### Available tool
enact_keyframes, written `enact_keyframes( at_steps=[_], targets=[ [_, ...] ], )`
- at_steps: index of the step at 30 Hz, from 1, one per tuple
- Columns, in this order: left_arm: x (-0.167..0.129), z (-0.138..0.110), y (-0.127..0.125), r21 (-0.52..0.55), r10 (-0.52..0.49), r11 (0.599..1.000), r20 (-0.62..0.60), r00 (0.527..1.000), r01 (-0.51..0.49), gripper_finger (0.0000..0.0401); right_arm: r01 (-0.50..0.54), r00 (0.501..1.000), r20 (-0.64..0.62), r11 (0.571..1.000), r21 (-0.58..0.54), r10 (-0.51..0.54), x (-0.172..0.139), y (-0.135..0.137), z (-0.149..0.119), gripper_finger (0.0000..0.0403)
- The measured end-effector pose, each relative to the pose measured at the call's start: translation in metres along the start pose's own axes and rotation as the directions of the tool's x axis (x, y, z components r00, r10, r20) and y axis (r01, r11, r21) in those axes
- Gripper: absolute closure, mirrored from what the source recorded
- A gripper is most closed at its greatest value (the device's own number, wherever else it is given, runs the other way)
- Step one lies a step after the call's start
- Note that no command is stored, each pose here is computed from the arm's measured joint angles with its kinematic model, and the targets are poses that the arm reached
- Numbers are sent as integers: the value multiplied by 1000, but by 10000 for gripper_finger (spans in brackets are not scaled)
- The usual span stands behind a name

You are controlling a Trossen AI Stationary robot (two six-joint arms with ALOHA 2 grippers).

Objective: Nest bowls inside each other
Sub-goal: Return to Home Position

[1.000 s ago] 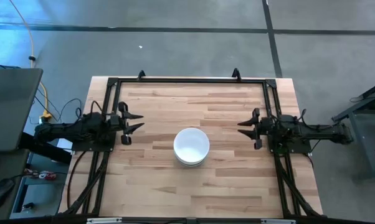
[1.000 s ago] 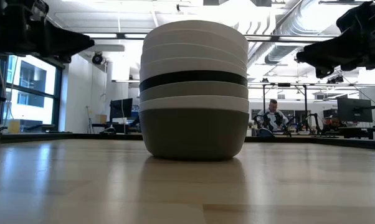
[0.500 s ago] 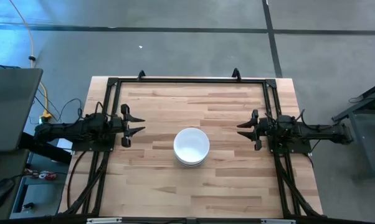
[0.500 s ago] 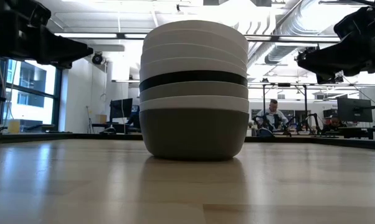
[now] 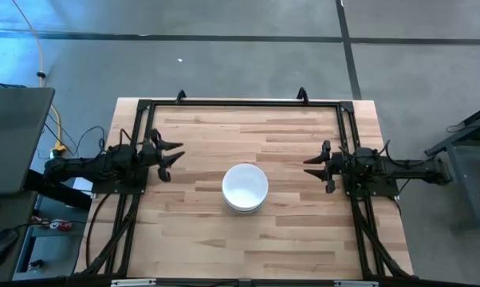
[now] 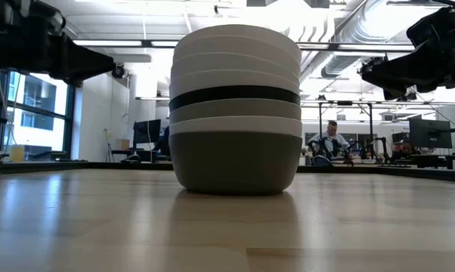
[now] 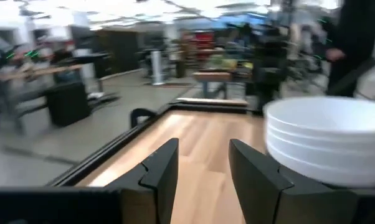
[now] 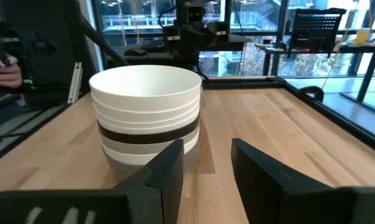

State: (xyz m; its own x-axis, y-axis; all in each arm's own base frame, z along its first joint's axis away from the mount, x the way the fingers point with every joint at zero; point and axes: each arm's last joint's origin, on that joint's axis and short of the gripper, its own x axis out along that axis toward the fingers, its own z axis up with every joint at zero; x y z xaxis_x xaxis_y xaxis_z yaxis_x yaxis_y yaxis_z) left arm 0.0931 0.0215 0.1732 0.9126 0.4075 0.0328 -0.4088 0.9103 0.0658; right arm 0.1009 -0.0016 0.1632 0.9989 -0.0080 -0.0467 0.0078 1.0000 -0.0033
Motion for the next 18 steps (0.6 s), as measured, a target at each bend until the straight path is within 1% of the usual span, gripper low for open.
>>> enact_keyframes(
  at_steps=[2, 6, 9, 15, 18],
  targets=[
    [0, 0, 1, -40, 31, 999, 2, 1000, -31, 272, -18, 1000, 2, 1000, 3, 18, 0, 1, 0, 277],
    [0, 0, -1, -31, -33, 999, 5, 999, 33, 272, -23, 1000, 3, 1000, 4, 23, 0, 1, 0, 277],
    [0, 1, -1, -28, -40, 999, 8, 999, 40, 272, -23, 1000, 3, 1000, -1, 23, 0, 1, 0, 277],
    [0, 3, -1, 57, -38, 998, 38, 999, 36, 272, -23, 1000, 3, 999, -32, 23, 0, 1, 0, 277],
    [0, 4, -2, 93, -73, 993, 47, 996, 68, 272, -22, 1000, 3, 999, -47, 23, 0, 1, 0, 277]
  ],
)
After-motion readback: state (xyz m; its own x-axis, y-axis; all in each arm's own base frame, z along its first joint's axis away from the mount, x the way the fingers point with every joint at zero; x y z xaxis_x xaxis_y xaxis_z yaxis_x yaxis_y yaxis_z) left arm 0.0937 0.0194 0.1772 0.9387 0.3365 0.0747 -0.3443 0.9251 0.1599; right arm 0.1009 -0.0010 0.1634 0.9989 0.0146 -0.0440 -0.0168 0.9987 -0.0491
